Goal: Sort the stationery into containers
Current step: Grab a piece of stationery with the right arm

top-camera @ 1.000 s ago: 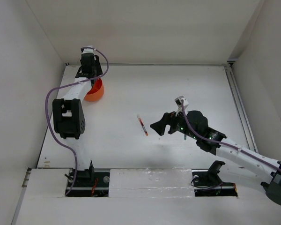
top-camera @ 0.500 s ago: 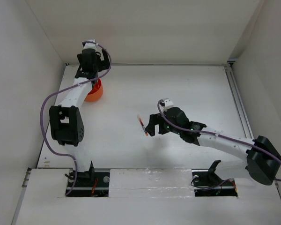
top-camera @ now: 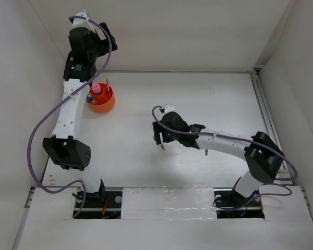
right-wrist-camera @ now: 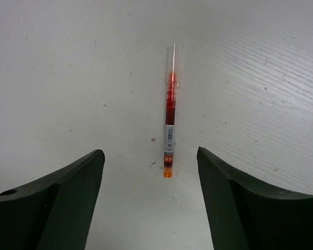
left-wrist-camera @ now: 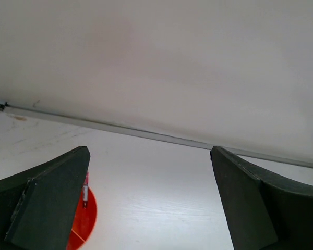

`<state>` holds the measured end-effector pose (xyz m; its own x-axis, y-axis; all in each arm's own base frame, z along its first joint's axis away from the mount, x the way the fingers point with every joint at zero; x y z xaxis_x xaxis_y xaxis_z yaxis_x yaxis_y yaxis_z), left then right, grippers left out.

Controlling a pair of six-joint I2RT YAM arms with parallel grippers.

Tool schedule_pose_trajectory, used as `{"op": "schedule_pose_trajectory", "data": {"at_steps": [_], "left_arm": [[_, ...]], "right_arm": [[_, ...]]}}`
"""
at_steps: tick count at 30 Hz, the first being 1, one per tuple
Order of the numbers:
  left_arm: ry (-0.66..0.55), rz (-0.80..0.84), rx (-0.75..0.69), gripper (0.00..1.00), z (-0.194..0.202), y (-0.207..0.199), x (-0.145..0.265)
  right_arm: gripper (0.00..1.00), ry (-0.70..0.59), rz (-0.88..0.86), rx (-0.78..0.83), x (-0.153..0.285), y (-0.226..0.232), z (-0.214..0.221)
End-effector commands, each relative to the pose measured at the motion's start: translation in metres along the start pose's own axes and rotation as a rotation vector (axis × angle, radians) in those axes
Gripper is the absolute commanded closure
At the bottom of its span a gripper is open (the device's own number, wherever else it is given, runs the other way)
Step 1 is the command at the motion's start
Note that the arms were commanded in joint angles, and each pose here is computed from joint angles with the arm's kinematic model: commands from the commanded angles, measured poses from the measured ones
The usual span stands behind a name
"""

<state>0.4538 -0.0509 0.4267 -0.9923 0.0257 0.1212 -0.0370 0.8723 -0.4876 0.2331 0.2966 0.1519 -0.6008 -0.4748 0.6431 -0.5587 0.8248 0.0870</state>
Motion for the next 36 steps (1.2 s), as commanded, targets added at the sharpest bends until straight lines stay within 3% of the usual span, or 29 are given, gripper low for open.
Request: {"op": "schedule_pose_trajectory", "data": {"at_steps": [1, 4, 5, 6, 13, 16, 17, 22, 27, 29, 36], "left_arm": [[0.019, 0.008, 0.134, 0.00, -0.030, -0.012, 0.053], [0.033, 0.045, 0.205, 0.00, -0.030, -0.004, 0.085], [0.069, 0.019, 0.206, 0.00, -0.012, 0.006, 0.086], [0.030, 0.058, 0.214, 0.00, -0.020, 0.001, 0.106], [0.047, 0.057, 0.193, 0.00, -0.008, 0.007, 0.145], [0.068, 0.067, 0.184, 0.00, 0.000, 0.010, 0.150], [0.066, 0.080, 0.184, 0.00, -0.002, 0.008, 0.154], [0.069, 0.090, 0.184, 0.00, 0.005, 0.010, 0.163], [0.166, 0.161, 0.236, 0.00, 0.031, 0.010, 0.158], [0.264, 0.283, 0.271, 0.00, 0.058, 0.004, 0.153], [0.555, 0.511, 0.390, 0.00, 0.144, 0.001, 0.150]], "right_arm": [[0.25, 0.057, 0.100, 0.073, -0.009, 0.001, 0.001], [0.40, 0.092, 0.124, 0.094, -0.024, 0.006, 0.004], [0.40, 0.109, 0.139, 0.100, -0.027, 0.005, 0.007], [0.40, 0.129, 0.144, 0.105, -0.033, 0.006, 0.009], [0.41, 0.229, 0.187, 0.136, -0.059, 0.006, 0.033], [0.56, 0.272, 0.167, 0.149, -0.066, 0.011, 0.044], [0.69, 0.277, 0.170, 0.140, -0.070, 0.012, 0.046], [1.00, 0.339, 0.201, 0.142, -0.076, 0.008, 0.063], [1.00, 0.306, 0.134, 0.105, -0.071, 0.014, 0.061], [1.00, 0.149, 0.057, 0.050, -0.044, 0.022, 0.028], [1.00, -0.080, -0.068, -0.008, -0.008, 0.032, -0.033]]}}
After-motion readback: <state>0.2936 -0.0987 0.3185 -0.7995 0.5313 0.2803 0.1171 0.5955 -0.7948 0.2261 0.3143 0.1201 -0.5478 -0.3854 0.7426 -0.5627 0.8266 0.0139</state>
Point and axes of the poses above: each gripper's point midway between its finger pads, its own x axis back along the fingers, its own y axis along the line the jaws close on, z = x × y, the point moved 7 cm from there along x, back along the fingers, and after that the axes turned 12 degrees about x, right-handed, at the moved point
